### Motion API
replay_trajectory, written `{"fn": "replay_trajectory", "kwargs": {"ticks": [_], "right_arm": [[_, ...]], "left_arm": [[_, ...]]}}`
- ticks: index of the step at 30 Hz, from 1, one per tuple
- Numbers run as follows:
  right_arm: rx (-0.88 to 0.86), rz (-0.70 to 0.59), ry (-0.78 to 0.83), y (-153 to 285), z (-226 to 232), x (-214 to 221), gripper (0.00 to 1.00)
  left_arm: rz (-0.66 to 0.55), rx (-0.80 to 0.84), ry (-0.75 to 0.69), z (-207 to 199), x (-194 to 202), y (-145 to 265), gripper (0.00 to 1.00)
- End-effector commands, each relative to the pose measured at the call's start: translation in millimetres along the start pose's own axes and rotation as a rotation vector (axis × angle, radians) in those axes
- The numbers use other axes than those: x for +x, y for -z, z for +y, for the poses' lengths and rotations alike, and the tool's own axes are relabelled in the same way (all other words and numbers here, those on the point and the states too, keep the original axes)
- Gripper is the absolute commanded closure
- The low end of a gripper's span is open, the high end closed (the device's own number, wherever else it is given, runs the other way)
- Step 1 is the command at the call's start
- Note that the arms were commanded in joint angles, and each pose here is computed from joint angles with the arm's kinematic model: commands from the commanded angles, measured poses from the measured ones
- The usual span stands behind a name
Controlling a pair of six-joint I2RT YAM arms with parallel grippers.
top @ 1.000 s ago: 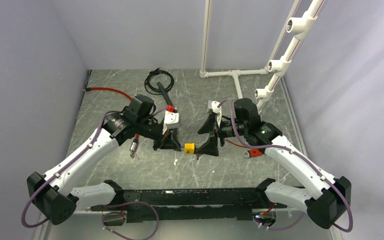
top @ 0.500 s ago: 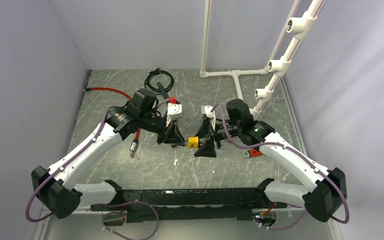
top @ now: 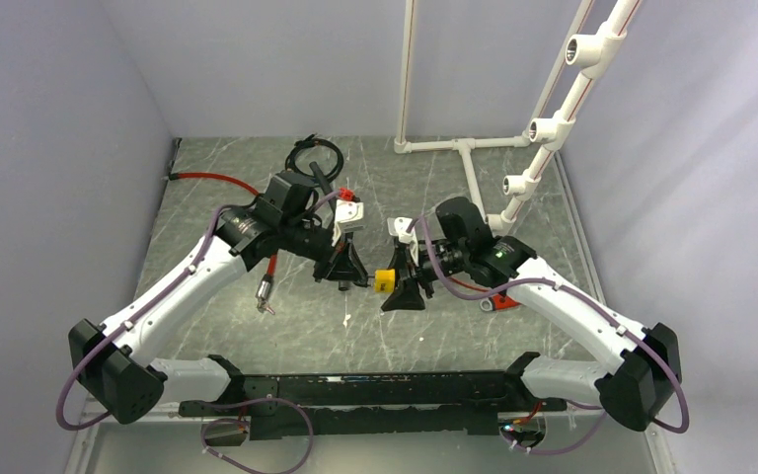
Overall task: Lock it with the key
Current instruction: Lock the lock.
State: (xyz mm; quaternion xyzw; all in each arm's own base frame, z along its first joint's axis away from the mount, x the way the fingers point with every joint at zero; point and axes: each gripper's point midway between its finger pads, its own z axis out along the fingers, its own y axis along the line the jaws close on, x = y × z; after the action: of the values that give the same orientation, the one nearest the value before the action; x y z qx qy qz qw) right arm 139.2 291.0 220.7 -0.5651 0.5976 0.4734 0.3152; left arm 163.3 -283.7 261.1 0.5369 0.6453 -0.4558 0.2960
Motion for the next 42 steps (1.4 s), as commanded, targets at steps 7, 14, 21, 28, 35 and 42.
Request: {"fn": "replay_trajectory", "kwargs": {"ticks": [7, 14, 21, 28, 35, 42], "right_arm": [[-0.047, -0.038, 0.092, 0, 10, -24, 0.62], [0.008, -0.067, 0.052, 1, 3, -32, 1.0], [0.051, -0.211, 0.046, 13, 2, -62, 1.0], [0.056, -0.275, 0.095, 16, 5, -76, 1.0], [0.05, -0.276, 0.136, 17, 8, -77, 1.0], [0.044, -0.27, 0.178, 17, 12, -72, 1.0]], "left_arm": [[-0.066, 0.022, -0.09, -3, -30, 4, 1.0], [-0.06, 0.023, 0.054, 3, -33, 19, 0.72], [-0.093, 0.053, 0.059, -10, -29, 49, 0.34], [-0.123, 0.008, -0.014, -13, -27, 49, 0.34], [-0.11, 0.011, -0.064, -13, -34, 37, 0.46], [-0.119, 0.03, -0.087, -15, -42, 33, 0.68]]}}
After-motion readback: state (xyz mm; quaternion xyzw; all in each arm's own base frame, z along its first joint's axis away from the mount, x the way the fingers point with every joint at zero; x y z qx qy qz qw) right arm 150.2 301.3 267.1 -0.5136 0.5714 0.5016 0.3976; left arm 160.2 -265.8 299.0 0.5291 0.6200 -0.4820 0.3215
